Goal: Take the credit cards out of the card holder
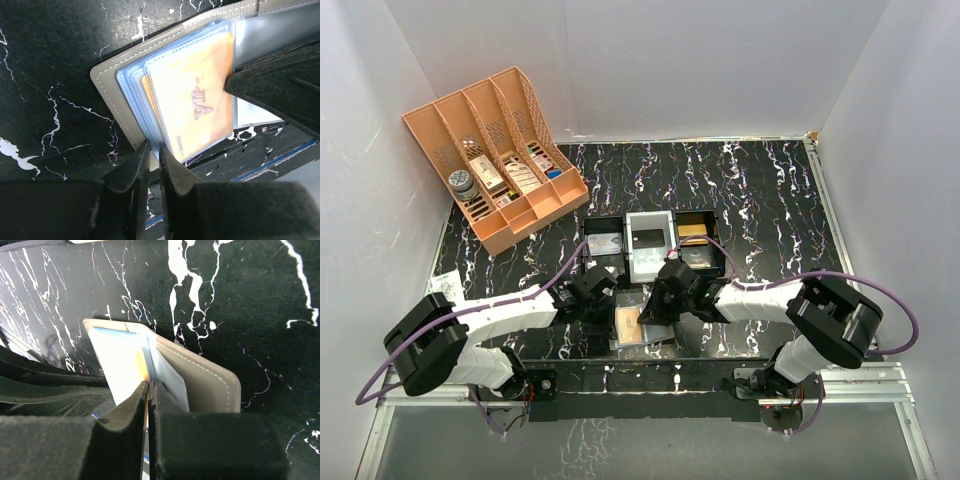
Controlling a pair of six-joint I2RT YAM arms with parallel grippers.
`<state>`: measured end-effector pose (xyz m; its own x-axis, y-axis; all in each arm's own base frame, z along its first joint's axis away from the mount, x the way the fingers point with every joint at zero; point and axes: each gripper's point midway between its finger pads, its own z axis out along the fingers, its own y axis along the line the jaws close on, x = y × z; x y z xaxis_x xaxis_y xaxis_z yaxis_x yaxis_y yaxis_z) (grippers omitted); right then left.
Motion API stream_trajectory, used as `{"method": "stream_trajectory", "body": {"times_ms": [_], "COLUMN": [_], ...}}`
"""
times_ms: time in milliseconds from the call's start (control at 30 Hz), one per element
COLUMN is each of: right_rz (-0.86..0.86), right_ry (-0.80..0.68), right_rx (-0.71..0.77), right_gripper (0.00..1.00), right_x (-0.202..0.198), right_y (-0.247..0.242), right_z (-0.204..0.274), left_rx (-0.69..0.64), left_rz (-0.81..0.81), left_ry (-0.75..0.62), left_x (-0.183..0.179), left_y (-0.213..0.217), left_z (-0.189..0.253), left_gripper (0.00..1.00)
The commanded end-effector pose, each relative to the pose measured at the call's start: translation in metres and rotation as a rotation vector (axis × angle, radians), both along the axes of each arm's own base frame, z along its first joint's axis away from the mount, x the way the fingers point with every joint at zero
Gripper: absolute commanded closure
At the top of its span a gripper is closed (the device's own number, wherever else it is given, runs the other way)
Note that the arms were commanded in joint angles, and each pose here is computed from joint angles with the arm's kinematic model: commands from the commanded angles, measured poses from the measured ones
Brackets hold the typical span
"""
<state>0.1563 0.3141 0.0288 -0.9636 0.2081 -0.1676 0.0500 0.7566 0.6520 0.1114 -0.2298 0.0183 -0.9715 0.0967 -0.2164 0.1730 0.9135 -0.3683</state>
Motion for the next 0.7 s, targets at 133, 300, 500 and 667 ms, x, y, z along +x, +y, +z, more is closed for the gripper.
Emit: {"method": "stream_trajectory", "body": {"times_ms": [133,300,500,667], "right_rz": [0.049,0.06,0.036,0.023], "right_ry": [-0.049,-0.041,0.029,0.037], "right_rx": [0.105,0.116,0.101,0.106], "right_gripper": [1.0,1.0,1.0,1.0], "right_x": [0.003,0.003,-0.003,-0.004], "right_y": [-0.003,-0.012,-0.016,-0.02], "right_z": [0.015,0.014,-0.004,-0.011], "left_rx": [0.078,0.093,0.064,-0.016], "left_rz": [0.011,0.011,0.04,0.123], "left_ry": [0.027,0.022,-0.041,-0.131], "left_x": [-0.008,-0.007,0.007,0.022], "left_y": [0.014,0.016,0.01,0.005], "left_z": [-0.017,-0.018,0.002,0.036], "left_gripper": [0.9,0.91,0.87,0.75]}}
